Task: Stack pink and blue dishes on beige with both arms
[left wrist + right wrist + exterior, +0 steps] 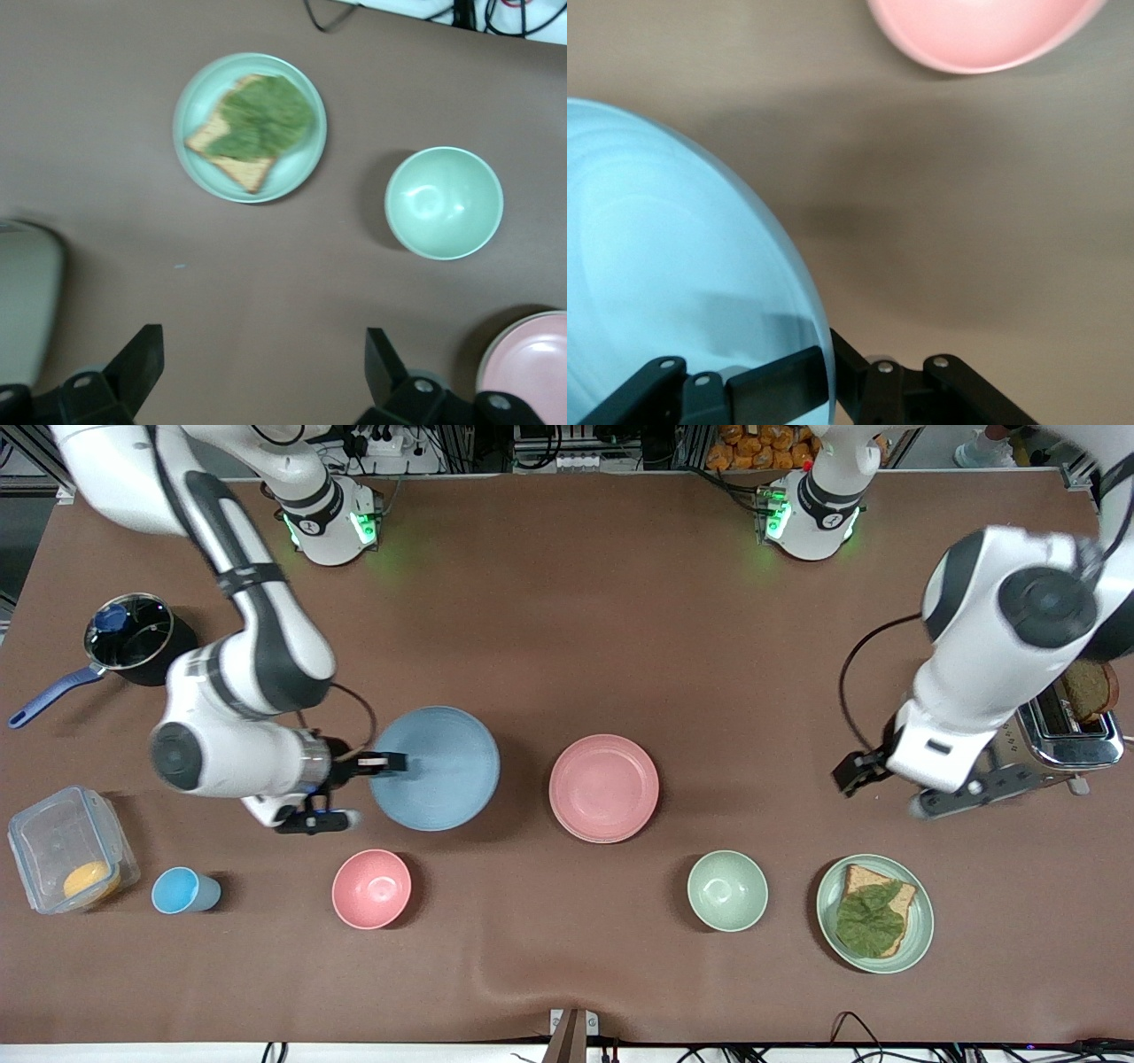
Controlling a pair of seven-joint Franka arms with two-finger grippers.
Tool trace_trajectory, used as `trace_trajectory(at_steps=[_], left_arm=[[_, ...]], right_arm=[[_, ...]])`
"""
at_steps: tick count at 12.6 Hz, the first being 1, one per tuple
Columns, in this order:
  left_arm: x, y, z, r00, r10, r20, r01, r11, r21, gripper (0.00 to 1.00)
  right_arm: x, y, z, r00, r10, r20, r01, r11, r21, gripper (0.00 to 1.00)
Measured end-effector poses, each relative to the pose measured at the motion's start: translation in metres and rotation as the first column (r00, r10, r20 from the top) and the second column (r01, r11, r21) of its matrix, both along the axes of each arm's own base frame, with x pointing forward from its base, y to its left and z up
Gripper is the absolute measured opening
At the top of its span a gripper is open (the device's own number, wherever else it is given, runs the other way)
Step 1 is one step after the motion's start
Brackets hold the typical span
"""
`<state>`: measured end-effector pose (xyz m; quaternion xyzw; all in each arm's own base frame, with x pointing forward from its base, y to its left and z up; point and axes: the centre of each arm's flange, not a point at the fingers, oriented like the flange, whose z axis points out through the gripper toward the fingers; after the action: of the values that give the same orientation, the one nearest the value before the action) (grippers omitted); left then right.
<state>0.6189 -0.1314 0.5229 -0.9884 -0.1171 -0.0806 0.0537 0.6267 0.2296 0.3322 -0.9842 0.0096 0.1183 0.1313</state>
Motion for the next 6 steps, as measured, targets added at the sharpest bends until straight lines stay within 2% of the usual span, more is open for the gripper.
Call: trace_trajectory(at_steps=[3,6], left_arm=[[-0.025,0.011,0.055,0.999,-0.017,-0.039,0.019,0.998,0.057,1.00],[-0.027,0.030,0.077,0.996,-0.080,-0.050,0.084,0.994,0.065,1.00]], right_arm=[[-0.027,0.099,-0.032,0.998,-0.057,0.032,0.057,0.998,-0.012,0.00],[-0.052,0.165,-0.067,0.995,-0.055,0.086,0.055,0.998,0.010,0.00]])
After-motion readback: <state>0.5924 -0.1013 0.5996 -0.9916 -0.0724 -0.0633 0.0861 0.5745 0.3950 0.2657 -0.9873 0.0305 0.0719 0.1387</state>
